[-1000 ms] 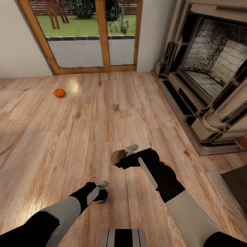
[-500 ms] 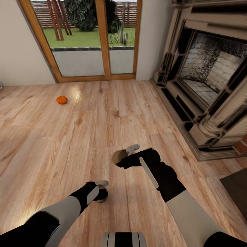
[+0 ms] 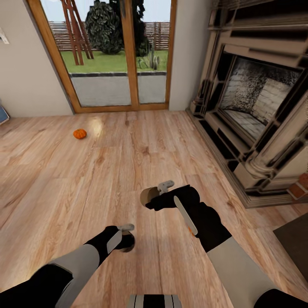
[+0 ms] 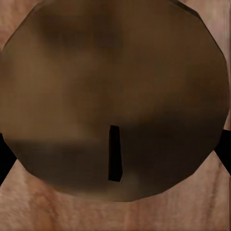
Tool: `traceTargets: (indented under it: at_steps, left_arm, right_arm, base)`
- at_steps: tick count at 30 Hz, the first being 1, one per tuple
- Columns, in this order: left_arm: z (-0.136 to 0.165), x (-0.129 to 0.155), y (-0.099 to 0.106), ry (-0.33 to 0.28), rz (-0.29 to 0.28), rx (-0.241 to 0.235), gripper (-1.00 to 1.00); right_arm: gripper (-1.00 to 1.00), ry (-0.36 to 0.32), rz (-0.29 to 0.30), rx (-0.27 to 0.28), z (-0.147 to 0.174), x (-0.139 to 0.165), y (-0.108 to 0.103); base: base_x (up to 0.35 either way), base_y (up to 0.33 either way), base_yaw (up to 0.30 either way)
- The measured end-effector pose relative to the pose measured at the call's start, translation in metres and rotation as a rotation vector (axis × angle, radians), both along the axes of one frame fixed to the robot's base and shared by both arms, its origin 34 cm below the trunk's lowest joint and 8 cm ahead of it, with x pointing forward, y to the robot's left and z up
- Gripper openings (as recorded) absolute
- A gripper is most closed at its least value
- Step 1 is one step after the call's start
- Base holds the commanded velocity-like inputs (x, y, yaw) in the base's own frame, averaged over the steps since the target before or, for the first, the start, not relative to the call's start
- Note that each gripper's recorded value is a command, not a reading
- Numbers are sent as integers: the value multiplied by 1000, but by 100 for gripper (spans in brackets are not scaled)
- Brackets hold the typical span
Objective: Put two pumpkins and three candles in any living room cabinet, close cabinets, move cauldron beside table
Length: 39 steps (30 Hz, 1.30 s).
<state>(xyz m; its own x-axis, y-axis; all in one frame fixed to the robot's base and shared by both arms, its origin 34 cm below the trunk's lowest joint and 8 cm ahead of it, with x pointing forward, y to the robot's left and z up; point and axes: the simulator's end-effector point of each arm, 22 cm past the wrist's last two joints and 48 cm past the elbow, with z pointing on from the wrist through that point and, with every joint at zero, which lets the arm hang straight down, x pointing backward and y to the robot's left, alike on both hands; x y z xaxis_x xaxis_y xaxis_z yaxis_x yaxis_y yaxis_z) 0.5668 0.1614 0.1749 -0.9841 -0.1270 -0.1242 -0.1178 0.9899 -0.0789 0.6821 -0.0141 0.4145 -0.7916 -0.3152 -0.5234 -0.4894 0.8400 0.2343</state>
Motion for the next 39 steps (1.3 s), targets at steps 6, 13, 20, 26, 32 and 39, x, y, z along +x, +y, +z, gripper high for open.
traceTargets:
  at_steps: [6, 13, 20, 26, 32, 39]
  left_arm:
    - [15, 12, 24, -32, 18, 25, -100]
    - [35, 26, 35, -64, 124, -20, -100]
    - [53, 40, 39, -115, 132, -92, -100]
    - [66, 49, 67, -149, 140, -81, -100]
    - [82, 57, 71, -179, 148, -82, -100]
    - [103, 65, 72, -215, 147, -84, -100]
  right_arm:
    - [-100, -35, -14, -38, 13, 6, -23]
    - [-100, -67, -26, -67, 28, 10, -41]
    - [-100, -66, -27, -74, 34, 5, -44]
    - [-100, -76, -31, -80, 44, 4, -46]
    - [-100, -101, -37, -80, 61, 5, -47]
    - [-100, -140, -36, -81, 84, 6, -47]
  base:
    - [0, 0, -2]
    - [0, 0, -30]
    - [0, 0, -2]
    - [0, 0, -28]
    - [0, 0, -203]
    - [0, 0, -232]
